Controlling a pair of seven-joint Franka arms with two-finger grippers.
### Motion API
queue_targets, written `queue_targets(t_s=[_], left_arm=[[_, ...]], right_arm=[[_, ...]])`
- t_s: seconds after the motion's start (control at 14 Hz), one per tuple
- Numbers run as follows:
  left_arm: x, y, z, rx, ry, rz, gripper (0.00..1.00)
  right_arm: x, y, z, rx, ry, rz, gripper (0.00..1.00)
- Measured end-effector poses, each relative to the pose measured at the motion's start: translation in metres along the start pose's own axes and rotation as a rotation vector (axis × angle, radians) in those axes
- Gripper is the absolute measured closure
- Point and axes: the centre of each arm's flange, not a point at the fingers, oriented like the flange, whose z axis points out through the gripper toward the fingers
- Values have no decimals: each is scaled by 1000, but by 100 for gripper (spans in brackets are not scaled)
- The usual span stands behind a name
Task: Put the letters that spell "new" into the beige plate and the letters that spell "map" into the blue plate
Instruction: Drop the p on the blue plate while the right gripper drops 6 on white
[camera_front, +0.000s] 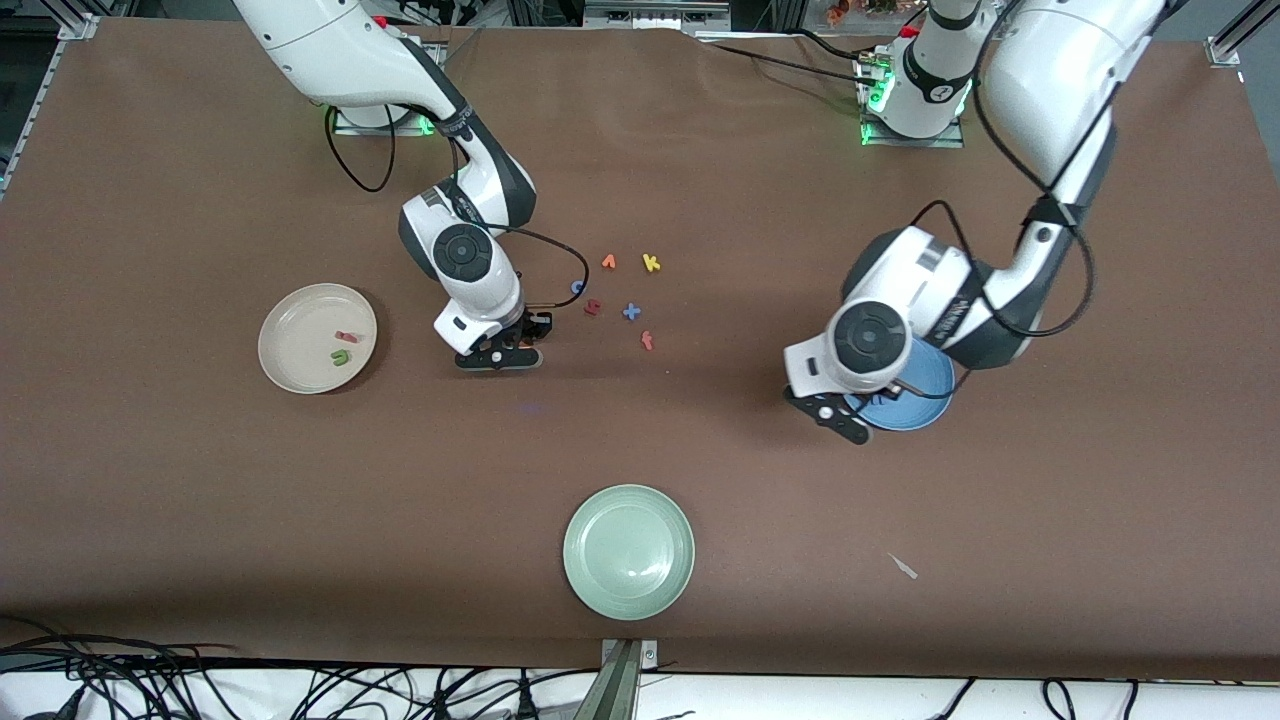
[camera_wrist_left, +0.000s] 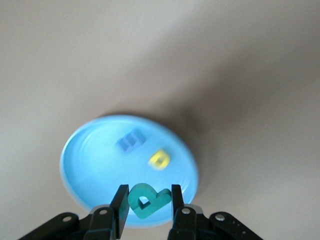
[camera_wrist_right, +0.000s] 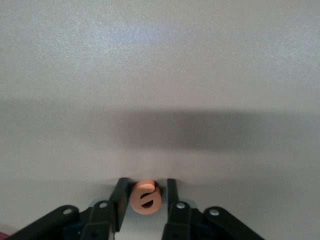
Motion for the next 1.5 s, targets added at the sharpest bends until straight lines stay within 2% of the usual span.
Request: queue_targets(t_s=[0.14,0.28,0.5,0.57,0.78,1.0,1.28,1.5], left_arm=[[-15,-9,21,-15,-76,29,61],[-21,1,45,-23,-122,50,61],[-23,14,72,-31,-115,64,61],[-24,11,79,-37,-104,61,56],[-28,-2,81,-45,-83,40,30],[-32,-8,44,-11,-26,22,1],[-48,-15,-54,63,106,-13,0],[-73,-29,-135,82,163,-70,0]], right_arm=[[0,0,0,1,0,-1,68],[0,-1,0,1,1,-2,71],[0,-1,-1,1,1,-5,71],[1,-2,-1,1,1,-6,71],[9,1,-12,-24,-29,-46,71],[25,23,-38,-49,-54,-98,71],[37,80,-71,-90,-119,-202,71],[39,134,-81,-104,-140,-293,71]])
